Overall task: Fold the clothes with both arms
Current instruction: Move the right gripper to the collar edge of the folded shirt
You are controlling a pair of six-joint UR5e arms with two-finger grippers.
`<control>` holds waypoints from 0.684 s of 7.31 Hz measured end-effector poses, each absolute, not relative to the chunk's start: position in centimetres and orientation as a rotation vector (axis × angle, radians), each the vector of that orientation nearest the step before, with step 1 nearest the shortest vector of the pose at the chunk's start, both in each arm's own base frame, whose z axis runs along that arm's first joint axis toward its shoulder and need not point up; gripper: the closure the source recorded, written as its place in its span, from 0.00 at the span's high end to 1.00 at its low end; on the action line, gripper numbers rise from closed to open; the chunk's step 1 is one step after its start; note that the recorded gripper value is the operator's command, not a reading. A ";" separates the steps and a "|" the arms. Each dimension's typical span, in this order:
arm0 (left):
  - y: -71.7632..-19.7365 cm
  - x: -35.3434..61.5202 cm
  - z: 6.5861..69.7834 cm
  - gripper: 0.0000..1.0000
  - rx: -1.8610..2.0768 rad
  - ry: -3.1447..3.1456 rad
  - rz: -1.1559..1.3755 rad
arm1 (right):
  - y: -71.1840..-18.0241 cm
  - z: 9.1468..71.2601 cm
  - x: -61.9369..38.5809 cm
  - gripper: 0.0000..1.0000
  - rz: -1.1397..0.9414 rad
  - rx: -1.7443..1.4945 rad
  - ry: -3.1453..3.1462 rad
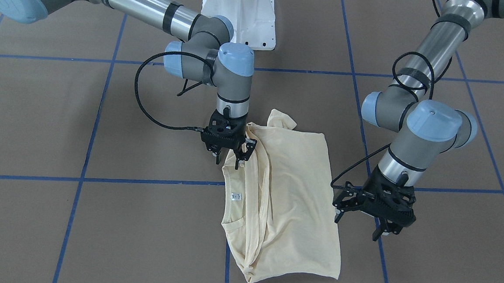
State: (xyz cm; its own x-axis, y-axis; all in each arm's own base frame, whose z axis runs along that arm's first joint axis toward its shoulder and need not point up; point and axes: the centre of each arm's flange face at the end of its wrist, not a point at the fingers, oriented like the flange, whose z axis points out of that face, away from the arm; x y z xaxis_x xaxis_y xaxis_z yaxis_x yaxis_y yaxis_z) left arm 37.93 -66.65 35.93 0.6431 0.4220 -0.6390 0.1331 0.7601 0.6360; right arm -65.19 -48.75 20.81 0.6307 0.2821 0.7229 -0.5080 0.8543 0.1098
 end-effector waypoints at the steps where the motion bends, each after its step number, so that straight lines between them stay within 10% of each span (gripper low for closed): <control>1: -66.6 37.9 36.0 1.00 0.709 0.874 0.181 | -48.8 20.6 -65.3 0.18 0.460 0.319 -0.764; 5: -66.6 37.9 36.0 1.00 0.709 0.874 0.181 | -49.0 20.3 -65.8 0.00 0.439 0.324 -0.755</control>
